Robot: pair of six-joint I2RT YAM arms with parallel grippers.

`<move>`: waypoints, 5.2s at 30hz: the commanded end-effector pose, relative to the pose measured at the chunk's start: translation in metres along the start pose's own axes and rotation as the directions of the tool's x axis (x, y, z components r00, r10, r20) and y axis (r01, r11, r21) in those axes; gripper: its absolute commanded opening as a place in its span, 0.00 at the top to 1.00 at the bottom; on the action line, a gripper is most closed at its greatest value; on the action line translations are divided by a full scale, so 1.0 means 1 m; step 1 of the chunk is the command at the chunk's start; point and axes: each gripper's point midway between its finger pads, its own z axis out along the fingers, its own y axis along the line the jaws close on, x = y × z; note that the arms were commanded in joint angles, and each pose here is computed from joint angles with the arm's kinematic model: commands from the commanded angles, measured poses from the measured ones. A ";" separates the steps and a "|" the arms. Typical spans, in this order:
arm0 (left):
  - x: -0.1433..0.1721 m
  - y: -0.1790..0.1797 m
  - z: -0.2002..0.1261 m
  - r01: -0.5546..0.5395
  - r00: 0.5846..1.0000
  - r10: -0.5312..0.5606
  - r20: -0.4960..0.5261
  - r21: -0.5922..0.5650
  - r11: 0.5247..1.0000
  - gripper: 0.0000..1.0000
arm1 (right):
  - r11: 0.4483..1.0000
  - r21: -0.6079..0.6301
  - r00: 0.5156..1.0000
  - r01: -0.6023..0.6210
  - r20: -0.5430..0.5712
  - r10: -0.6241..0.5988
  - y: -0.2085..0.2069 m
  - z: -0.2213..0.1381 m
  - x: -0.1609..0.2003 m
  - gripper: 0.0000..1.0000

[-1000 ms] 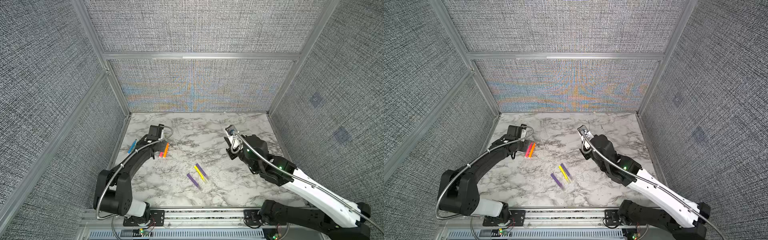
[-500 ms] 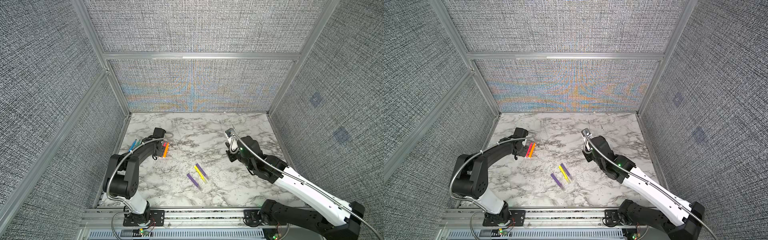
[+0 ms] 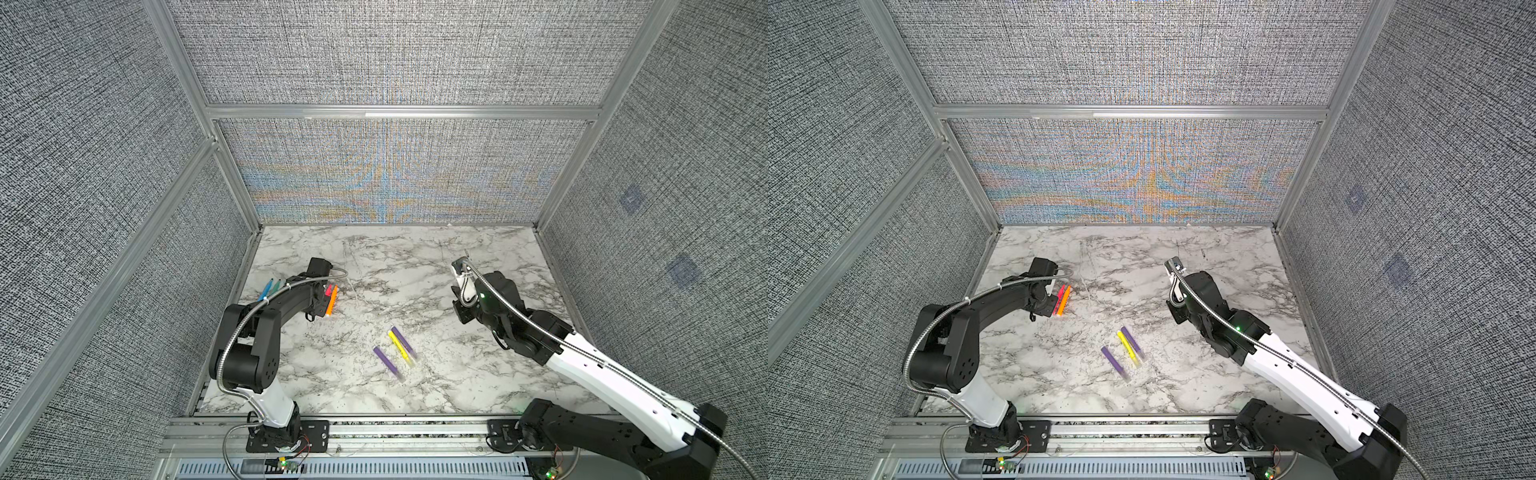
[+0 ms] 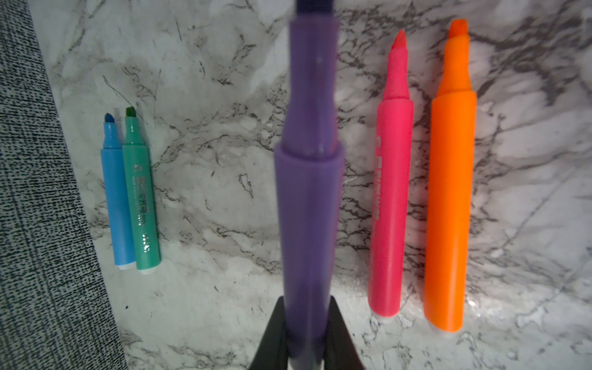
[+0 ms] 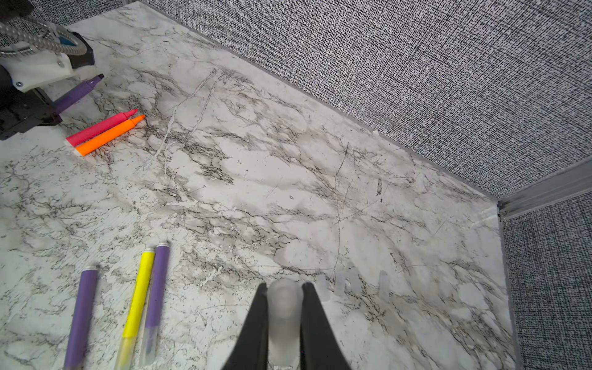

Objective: Remove pen caps from pens
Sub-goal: Place the pen at the middle-left of the table, then place the pen cap at the center of the table, then pick up the pen from the center of the table, then turn over the pen.

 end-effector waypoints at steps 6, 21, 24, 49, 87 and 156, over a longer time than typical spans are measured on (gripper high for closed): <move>-0.003 -0.004 -0.004 0.057 0.998 -0.058 0.009 0.034 0.998 0.67 | 1.000 0.004 0.999 -0.026 0.022 0.026 -0.002 0.002 -0.006 1.00; -0.029 0.017 -0.072 0.181 0.940 -0.194 0.282 0.072 0.981 0.48 | 0.998 0.067 0.974 0.001 -0.226 0.014 -0.011 0.060 0.051 1.00; -0.037 0.017 -0.095 0.195 0.901 -0.227 0.370 0.122 0.973 0.48 | 0.997 0.074 0.951 0.002 -0.308 0.020 -0.013 0.078 0.070 1.00; -0.050 -0.003 -0.185 0.082 0.671 -0.336 0.661 0.384 0.920 0.37 | 0.993 0.052 0.710 0.108 -0.703 -0.040 -0.009 0.160 0.180 0.76; -0.046 -0.007 -0.189 0.066 0.651 -0.336 0.680 0.391 0.918 0.35 | 0.861 -0.509 0.864 0.012 -0.428 -0.265 0.159 0.081 0.143 0.56; -0.007 -0.166 -0.315 0.014 -0.126 0.834 0.537 -0.840 0.543 0.31 | 0.809 -0.584 0.973 -0.073 -0.221 -0.071 0.130 -0.007 0.026 1.00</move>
